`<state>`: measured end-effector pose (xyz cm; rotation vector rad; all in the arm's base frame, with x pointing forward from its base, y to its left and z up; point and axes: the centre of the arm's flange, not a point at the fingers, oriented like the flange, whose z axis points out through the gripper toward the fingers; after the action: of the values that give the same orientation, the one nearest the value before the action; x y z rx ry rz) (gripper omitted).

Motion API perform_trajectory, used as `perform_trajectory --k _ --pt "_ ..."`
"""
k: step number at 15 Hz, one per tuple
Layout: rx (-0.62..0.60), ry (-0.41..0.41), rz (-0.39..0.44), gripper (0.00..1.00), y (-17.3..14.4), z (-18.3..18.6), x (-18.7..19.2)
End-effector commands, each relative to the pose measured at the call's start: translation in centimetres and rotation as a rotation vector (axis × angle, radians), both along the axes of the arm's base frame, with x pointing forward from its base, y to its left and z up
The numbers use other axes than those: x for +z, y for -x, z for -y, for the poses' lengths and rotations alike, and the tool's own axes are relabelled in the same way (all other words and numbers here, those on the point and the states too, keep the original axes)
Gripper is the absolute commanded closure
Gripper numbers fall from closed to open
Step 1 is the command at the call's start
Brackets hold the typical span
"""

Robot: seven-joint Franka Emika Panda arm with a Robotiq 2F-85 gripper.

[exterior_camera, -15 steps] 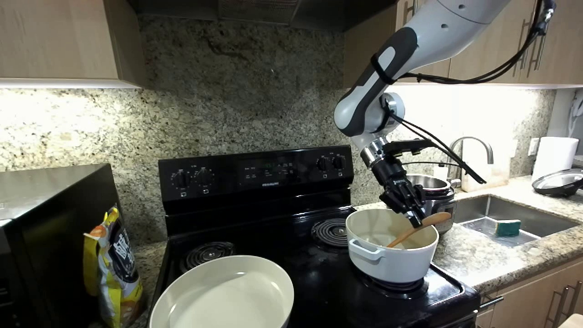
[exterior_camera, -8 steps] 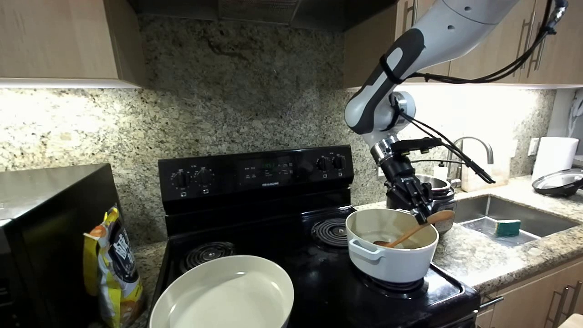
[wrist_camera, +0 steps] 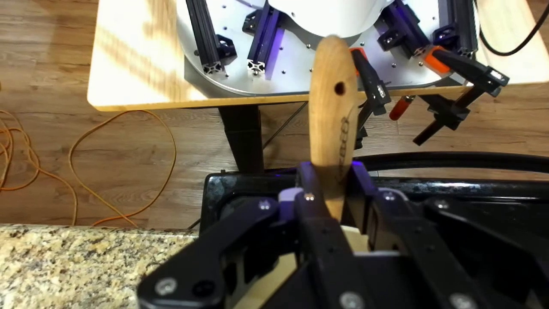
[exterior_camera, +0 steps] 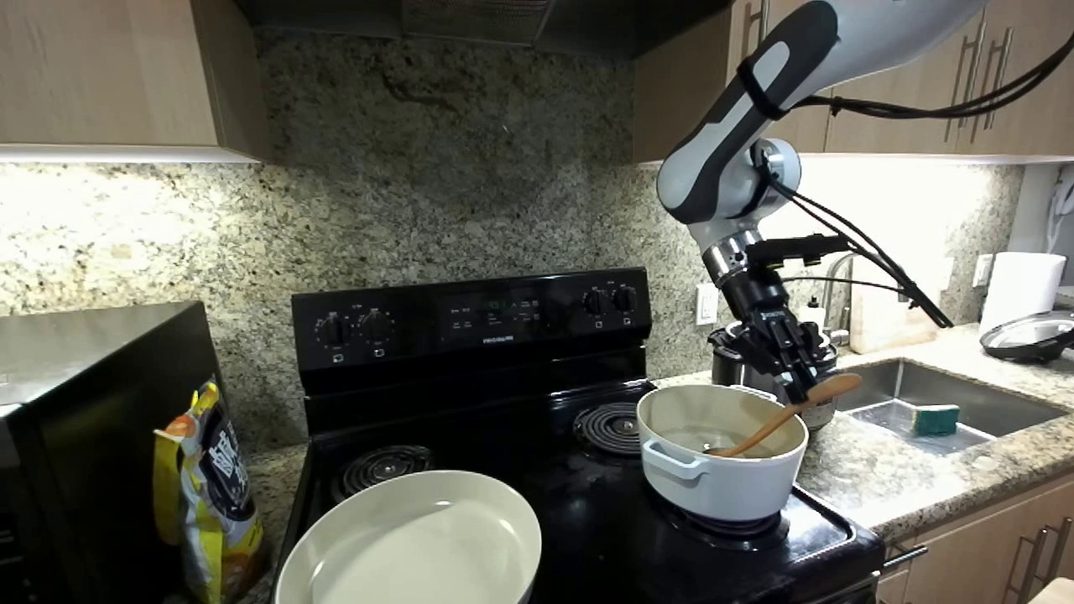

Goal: Use the spatula to mix the water in the pot

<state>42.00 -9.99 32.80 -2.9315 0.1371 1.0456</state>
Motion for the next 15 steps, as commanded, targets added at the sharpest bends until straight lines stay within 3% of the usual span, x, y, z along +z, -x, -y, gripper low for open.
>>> perform_trajectory --k 1,7,15 --pt "0.045 0.0 0.027 0.92 2.7 -2.0 0.8" --pt "0.033 0.0 0.033 0.92 0.5 -4.3 -1.4" --pt "-0.011 0.094 0.146 0.92 -1.8 -6.3 -2.9"
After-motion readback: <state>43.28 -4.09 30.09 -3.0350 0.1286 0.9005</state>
